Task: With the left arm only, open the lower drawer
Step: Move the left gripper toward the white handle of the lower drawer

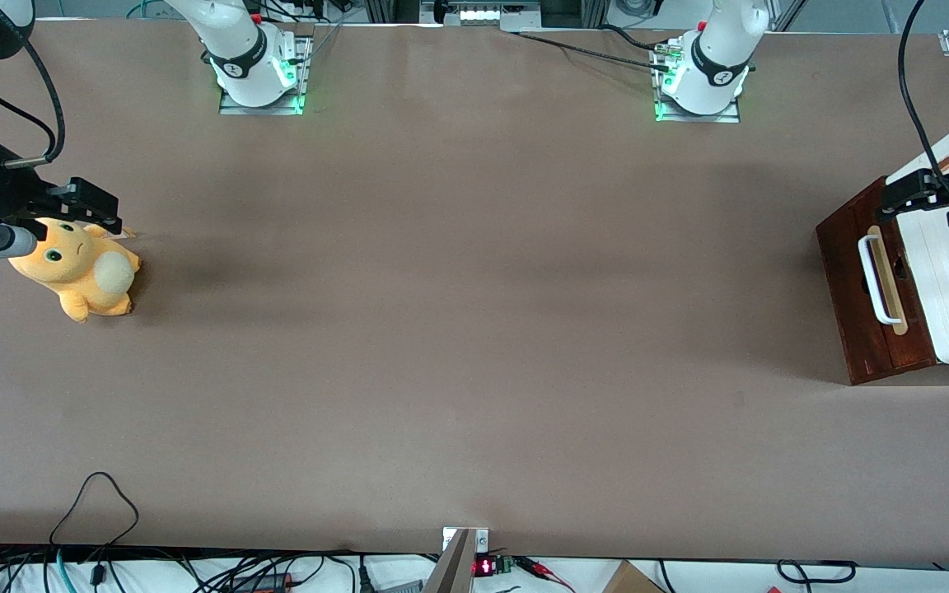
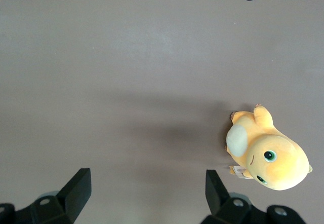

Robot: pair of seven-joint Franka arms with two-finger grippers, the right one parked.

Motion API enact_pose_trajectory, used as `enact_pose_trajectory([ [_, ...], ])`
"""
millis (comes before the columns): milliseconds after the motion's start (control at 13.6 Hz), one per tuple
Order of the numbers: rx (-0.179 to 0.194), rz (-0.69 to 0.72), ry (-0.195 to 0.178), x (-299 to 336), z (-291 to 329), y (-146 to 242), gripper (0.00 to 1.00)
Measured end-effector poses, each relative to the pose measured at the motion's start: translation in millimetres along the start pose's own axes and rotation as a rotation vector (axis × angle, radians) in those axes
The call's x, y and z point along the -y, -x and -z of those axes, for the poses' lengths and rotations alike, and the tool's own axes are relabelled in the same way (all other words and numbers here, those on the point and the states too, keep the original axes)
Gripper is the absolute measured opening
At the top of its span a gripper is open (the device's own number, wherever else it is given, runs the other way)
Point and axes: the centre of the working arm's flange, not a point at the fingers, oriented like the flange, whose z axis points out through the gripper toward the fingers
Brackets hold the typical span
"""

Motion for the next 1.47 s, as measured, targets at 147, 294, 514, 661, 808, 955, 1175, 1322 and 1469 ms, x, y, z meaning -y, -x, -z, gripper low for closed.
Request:
enact_pose_trajectory([
  [147, 0.002, -0.013, -0.011, -7, 0, -1, 1.00],
  [294, 0.001, -0.022, -0.013, -12, 1, -2, 1.00],
  [514, 0.000, -0.022, -0.015, -13, 1, -2, 1.00],
  [661, 0.001, -0.022, -0.015, -12, 1, -2, 1.00],
  [808, 0.002, -0.020, -0.014, -12, 1, -2, 1.00],
  [955, 0.008, -0.019, -0.013, -11, 0, -2, 1.00],
  [1175, 0.019, -0.021, -0.012, -11, -3, -2, 1.00],
  [1322, 0.027, -0.057, -0.011, -12, -7, -4, 1.00],
  [1469, 0.033, -0.109, -0.009, -12, -13, -8, 1.00],
])
